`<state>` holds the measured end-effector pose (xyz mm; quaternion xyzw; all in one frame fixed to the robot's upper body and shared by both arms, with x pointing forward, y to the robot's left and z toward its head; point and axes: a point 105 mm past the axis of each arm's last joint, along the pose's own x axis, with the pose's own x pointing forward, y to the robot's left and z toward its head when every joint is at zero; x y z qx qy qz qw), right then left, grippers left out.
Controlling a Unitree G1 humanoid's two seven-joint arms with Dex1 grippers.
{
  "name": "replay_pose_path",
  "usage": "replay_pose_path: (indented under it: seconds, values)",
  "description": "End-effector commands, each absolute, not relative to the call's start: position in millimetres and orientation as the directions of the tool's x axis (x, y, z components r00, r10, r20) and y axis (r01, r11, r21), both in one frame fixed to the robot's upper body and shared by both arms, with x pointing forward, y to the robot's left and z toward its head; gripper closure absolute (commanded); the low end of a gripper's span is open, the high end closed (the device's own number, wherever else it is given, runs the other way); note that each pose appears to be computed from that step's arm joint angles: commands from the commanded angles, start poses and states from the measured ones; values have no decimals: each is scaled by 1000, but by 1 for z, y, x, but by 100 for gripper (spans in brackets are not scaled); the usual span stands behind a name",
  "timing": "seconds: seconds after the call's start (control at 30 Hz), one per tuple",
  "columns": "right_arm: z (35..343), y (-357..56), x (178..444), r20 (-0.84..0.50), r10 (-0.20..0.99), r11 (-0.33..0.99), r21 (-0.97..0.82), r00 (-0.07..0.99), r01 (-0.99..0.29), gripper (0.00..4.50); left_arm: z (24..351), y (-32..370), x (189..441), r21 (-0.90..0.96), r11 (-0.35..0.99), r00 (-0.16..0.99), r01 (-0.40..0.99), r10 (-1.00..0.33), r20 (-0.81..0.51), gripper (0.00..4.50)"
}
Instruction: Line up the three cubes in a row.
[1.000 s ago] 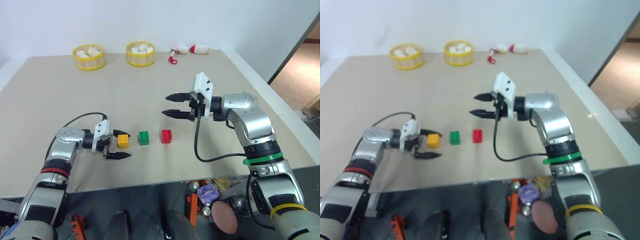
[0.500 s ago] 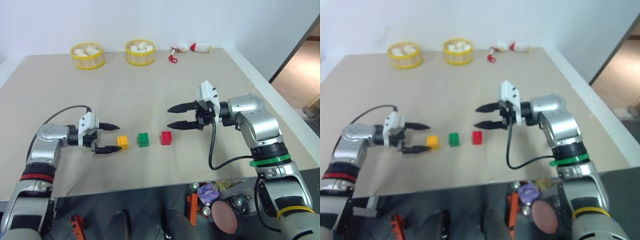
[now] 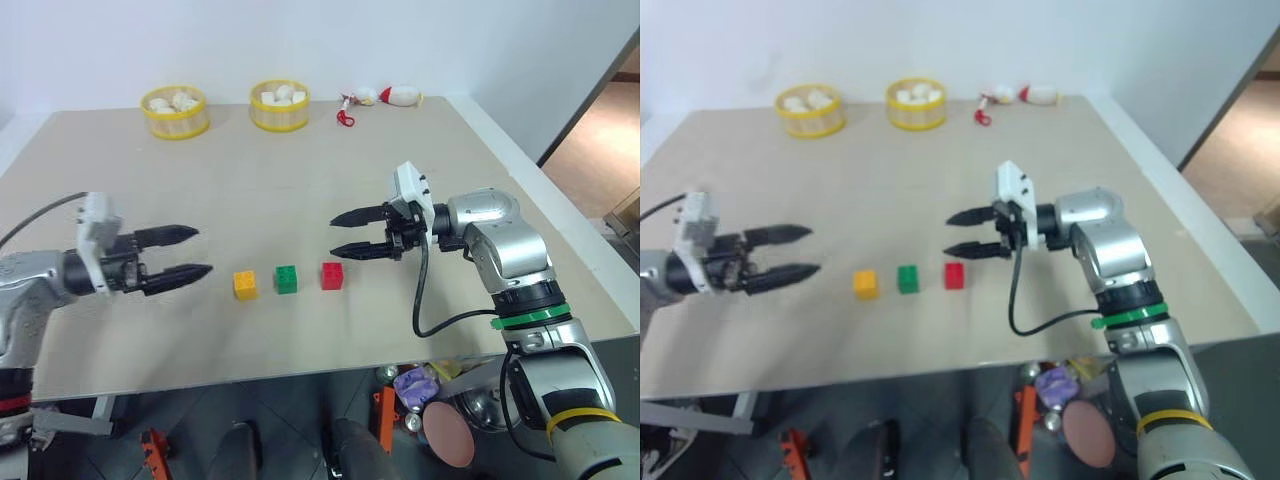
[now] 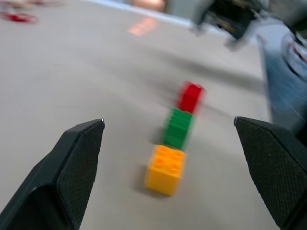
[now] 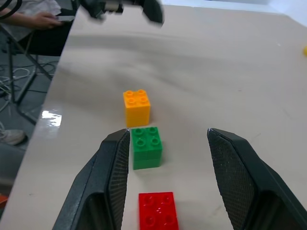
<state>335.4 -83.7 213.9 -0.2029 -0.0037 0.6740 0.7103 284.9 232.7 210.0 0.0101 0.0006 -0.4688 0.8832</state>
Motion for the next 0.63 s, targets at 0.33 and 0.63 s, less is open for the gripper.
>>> replay_pose_path:
  seconds: [0.33,0.63]
  values:
    - [202,-128,352,-238,932,222,-226,275,-948,185,195,280,253,-181,939,949,292,-262,175,2]
    - [191,-153,358,-150,870,449,-159,471,-879,185,150,284,254,-345,937,992,61,-18,125,2]
